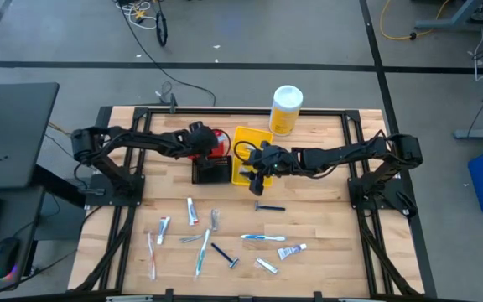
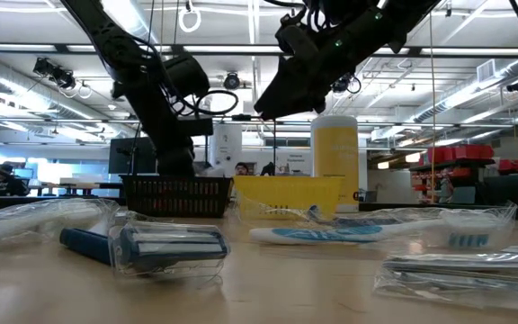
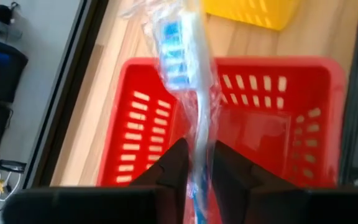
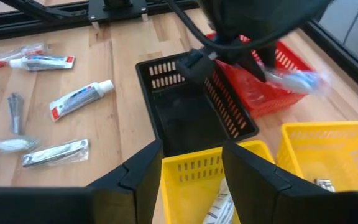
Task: Pick & Place Travel size toiletries
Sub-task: Put the blue toothbrush into the red bin, then put the white toothpaste into the bottom yellow bin
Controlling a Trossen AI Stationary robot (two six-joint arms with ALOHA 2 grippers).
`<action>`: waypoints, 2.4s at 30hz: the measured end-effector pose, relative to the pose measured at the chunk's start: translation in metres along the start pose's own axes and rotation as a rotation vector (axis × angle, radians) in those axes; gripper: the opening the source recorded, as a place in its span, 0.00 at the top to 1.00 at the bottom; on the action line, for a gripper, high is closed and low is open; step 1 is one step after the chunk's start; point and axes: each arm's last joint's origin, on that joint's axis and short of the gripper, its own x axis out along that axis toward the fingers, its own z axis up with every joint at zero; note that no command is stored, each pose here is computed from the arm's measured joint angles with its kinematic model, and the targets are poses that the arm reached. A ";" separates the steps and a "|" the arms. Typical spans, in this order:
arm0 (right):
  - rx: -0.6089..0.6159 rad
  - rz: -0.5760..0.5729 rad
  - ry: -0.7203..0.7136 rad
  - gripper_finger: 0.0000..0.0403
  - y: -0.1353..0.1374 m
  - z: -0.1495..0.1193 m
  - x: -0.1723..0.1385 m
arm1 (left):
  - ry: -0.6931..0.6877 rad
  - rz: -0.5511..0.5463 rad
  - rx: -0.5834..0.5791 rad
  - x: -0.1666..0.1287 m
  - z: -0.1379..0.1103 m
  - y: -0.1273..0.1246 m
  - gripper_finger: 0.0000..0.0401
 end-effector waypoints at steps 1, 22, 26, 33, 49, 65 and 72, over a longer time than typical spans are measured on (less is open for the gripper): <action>0.000 0.004 -0.001 0.55 0.000 0.000 0.000 | -0.003 0.002 -0.003 0.001 0.000 0.000 0.80; -0.030 0.002 0.026 0.52 0.000 -0.003 0.000 | 0.121 0.021 -0.048 -0.039 0.020 0.018 0.57; -0.030 0.007 0.030 0.51 0.000 -0.003 0.000 | 0.226 0.006 -0.082 -0.069 0.015 0.025 0.59; -0.032 0.033 0.050 0.47 0.000 -0.005 0.000 | 0.168 -0.091 -0.371 -0.130 -0.002 0.037 0.65; -0.033 0.033 0.065 0.48 0.000 -0.006 0.000 | -0.058 -0.425 -0.321 -0.152 -0.029 -0.051 0.76; -0.002 0.033 0.079 0.37 0.001 -0.008 0.000 | 0.304 -0.428 -0.768 -0.146 -0.044 -0.125 0.65; -0.002 0.033 0.079 0.40 0.001 -0.008 0.000 | 0.410 -0.358 -0.855 -0.130 -0.049 -0.140 0.56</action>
